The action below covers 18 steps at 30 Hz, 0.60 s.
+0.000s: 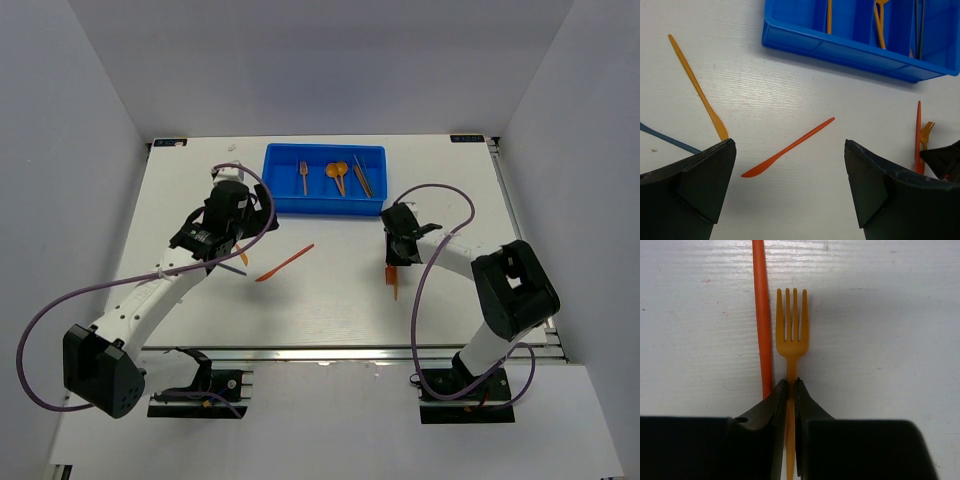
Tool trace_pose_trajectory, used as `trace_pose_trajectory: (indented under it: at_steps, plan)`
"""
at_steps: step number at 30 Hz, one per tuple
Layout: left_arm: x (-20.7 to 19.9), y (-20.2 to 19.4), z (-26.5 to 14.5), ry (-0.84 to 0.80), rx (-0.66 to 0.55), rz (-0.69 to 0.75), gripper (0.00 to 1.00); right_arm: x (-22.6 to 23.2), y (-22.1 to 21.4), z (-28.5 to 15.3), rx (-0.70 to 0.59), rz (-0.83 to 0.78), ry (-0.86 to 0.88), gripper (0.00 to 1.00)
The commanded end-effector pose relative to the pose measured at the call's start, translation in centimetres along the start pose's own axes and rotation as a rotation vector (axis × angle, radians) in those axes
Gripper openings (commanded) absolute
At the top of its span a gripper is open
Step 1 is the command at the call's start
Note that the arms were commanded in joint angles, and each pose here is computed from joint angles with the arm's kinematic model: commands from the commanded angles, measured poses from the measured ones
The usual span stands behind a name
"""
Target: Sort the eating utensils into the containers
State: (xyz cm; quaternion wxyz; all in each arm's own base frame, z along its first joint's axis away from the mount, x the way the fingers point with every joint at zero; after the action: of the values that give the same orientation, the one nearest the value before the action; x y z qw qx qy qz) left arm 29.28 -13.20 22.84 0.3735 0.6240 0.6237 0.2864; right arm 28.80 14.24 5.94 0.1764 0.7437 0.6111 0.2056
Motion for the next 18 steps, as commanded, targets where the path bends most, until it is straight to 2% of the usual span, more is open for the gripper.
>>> trace_pose_trajectory:
  at_steps: [1,2,4,5,7,8,10,11,14,17,18]
  plan:
    - [-1.1,0.3,-0.2,-0.071,-0.001,-0.019,0.98,-0.8,-0.2,0.2,0.018,-0.001,-0.017,0.07]
    - [-1.8,0.2,-0.3,-0.123,0.006,-0.026,0.98,-0.6,0.6,-0.4,-0.005,0.002,-0.007,0.00]
    - [-3.2,0.3,-0.1,-0.214,-0.019,-0.068,0.98,-0.5,1.6,-1.5,-0.033,-0.006,-0.001,0.00]
    - [-5.0,1.0,-0.4,-0.338,-0.053,-0.092,0.98,-0.1,2.8,-2.2,-0.064,-0.003,0.006,0.00]
    - [-7.0,0.6,-0.5,-0.464,-0.055,-0.129,0.98,0.3,3.7,-3.7,-0.093,-0.018,0.027,0.00]
    - [-8.8,0.3,-1.1,-0.547,-0.040,-0.156,0.98,0.9,4.4,-5.1,-0.127,-0.016,0.071,0.00]
    - [-11.5,1.6,-1.8,-0.659,-0.109,-0.177,0.98,2.3,4.9,-7.1,-0.162,-0.028,0.170,0.00]
    - [-13.5,1.1,-1.7,-0.696,-0.108,-0.162,0.98,3.8,4.3,-8.0,-0.121,-0.046,0.297,0.00]
    - [-16.5,0.4,-0.8,-0.709,-0.105,-0.126,0.98,6.5,2.7,-10.8,-0.083,-0.086,0.530,0.00]
    - [-17.6,0.2,0.5,-0.702,-0.102,-0.121,0.95,7.0,2.6,-12.8,-0.125,-0.099,0.535,0.00]
    - [-17.8,0.1,0.8,-0.701,-0.097,-0.118,0.91,7.7,2.4,-13.7,-0.128,-0.114,0.560,0.00]
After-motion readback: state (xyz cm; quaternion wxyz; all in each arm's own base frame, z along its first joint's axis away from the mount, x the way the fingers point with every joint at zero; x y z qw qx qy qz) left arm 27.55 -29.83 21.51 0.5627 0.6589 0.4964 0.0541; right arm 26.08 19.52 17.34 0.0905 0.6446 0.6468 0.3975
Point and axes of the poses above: each gripper's point midway between its finger pads, its own z axis out along the fingers, its own x axis along the line the jaws close on, y = z × x, the point moved 5 cm from there along -z, back along the fingers, and after that the axes turned 12 degrees about z, right-handed, at the moved point
